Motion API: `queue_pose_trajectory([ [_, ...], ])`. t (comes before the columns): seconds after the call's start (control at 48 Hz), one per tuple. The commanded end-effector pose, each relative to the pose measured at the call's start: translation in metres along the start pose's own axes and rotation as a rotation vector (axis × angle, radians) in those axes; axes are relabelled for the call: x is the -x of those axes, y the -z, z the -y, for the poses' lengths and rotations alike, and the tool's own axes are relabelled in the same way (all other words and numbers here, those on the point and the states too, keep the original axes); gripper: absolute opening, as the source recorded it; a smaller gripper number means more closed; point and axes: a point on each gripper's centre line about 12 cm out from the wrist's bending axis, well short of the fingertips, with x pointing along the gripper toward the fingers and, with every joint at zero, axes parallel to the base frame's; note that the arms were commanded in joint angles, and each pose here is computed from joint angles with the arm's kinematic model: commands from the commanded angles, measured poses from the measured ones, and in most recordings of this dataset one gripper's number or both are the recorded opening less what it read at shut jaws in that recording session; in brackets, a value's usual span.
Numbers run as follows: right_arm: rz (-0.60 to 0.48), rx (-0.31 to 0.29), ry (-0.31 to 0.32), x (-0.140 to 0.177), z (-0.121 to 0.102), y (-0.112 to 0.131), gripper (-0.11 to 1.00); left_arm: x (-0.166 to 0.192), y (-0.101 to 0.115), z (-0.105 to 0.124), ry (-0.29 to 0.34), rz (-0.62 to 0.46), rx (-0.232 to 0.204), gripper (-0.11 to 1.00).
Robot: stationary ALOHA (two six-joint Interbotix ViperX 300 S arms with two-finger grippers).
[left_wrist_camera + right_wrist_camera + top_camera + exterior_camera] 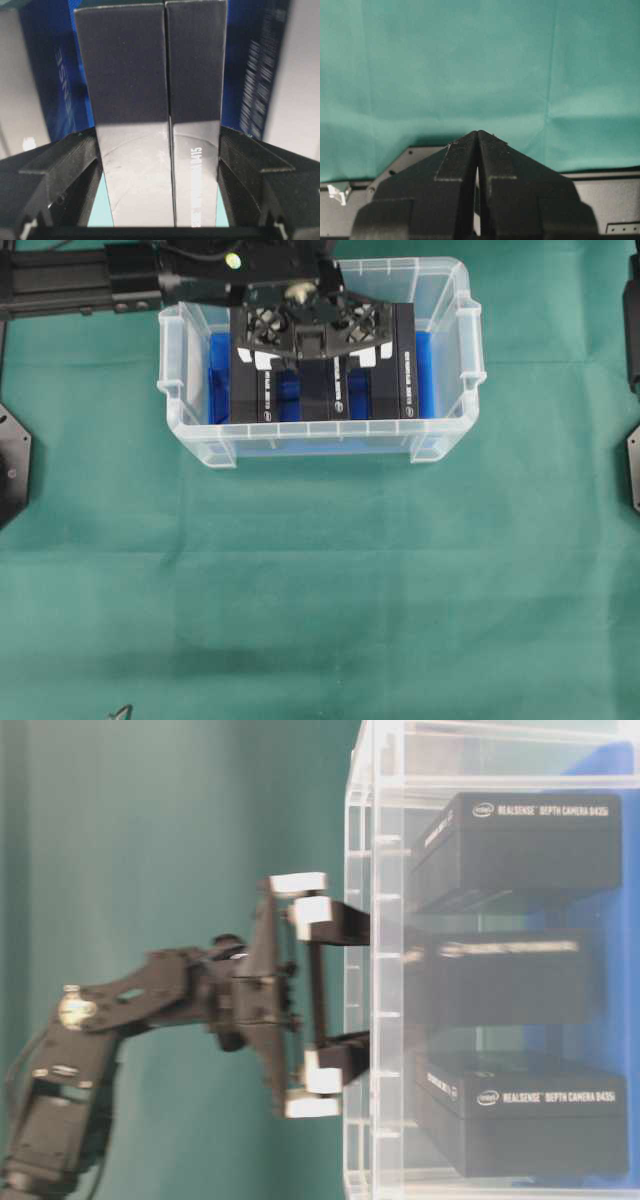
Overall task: Take the box out of the case with the left arm.
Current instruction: 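Lift the middle box up out of the case with the left gripper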
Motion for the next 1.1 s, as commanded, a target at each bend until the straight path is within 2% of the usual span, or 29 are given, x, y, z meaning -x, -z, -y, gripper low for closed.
queue_pose_trajectory([
  [0.0,0.035,-0.003,0.001,0.009,0.001,-0.003,0.0,0.051,-0.003,0.008,0.089,0.018,0.006,0.62],
  [0.292,0.036,-0.002,0.006,0.009,0.002,-0.003,0.0,0.108,-0.008,0.017,0.109,0.02,0.005,0.62],
  [0.604,0.037,-0.002,0.016,0.009,0.003,-0.003,0.0,0.177,-0.009,0.015,0.178,0.041,0.011,0.62],
  [1.083,0.039,-0.003,0.015,0.009,0.003,-0.004,0.0,0.183,-0.007,0.013,0.147,0.032,0.007,0.62],
])
